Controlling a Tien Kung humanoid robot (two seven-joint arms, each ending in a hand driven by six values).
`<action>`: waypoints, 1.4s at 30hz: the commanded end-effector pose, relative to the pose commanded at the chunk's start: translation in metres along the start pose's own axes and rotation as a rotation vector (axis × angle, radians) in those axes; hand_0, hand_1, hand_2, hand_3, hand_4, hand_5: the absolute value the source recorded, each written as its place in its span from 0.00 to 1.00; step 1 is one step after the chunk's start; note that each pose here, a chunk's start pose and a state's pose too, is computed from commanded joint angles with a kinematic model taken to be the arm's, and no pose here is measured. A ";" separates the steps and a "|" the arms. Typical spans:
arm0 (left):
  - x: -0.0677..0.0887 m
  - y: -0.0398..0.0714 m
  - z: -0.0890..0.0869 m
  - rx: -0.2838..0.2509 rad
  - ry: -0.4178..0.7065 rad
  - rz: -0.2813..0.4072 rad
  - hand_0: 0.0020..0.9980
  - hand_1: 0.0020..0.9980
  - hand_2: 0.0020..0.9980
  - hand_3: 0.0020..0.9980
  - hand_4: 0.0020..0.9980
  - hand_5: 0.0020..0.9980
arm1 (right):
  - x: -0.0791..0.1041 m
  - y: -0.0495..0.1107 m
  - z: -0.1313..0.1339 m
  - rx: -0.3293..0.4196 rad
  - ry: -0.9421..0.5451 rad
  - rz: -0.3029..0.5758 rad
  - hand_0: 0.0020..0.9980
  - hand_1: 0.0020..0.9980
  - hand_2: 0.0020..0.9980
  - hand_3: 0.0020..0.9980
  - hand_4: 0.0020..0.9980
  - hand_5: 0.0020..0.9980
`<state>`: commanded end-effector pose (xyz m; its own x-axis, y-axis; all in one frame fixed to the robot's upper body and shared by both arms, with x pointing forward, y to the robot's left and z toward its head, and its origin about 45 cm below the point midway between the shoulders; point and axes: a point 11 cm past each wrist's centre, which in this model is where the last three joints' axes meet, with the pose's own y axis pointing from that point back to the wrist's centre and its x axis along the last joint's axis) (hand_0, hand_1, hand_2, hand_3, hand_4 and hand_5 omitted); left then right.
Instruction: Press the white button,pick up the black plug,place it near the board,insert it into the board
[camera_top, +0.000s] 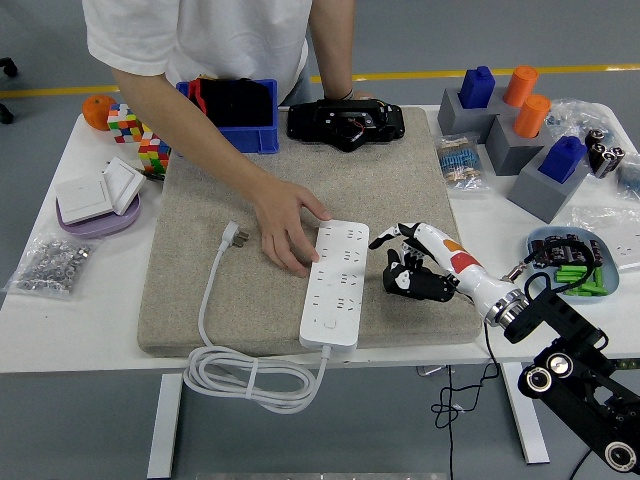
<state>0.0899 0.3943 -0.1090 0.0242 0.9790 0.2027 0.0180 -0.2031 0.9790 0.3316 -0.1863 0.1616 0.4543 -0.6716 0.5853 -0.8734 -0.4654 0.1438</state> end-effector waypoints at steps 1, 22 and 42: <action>0.000 0.000 0.000 0.000 -0.001 0.000 0.77 0.71 0.66 0.73 0.65 0.54 | -0.001 0.000 0.004 -0.014 -0.017 -0.004 0.85 0.86 0.83 0.84 1.00 0.26; 0.001 0.000 -0.001 0.004 -0.010 0.001 0.77 0.71 0.66 0.73 0.65 0.54 | -0.004 0.000 0.031 -0.077 -0.025 0.002 0.86 0.84 0.81 0.86 1.00 0.34; -0.002 0.000 0.001 -0.003 -0.002 -0.006 0.77 0.71 0.66 0.73 0.65 0.54 | -0.005 -0.002 0.050 -0.092 0.003 0.027 0.73 0.70 0.68 0.68 0.96 0.11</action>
<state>0.0908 0.3924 -0.1094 0.0264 0.9801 0.1970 0.0154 -0.1974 0.9802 0.3400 -0.2112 0.1185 0.4301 -0.6816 0.5919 -0.8977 -0.3925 0.2003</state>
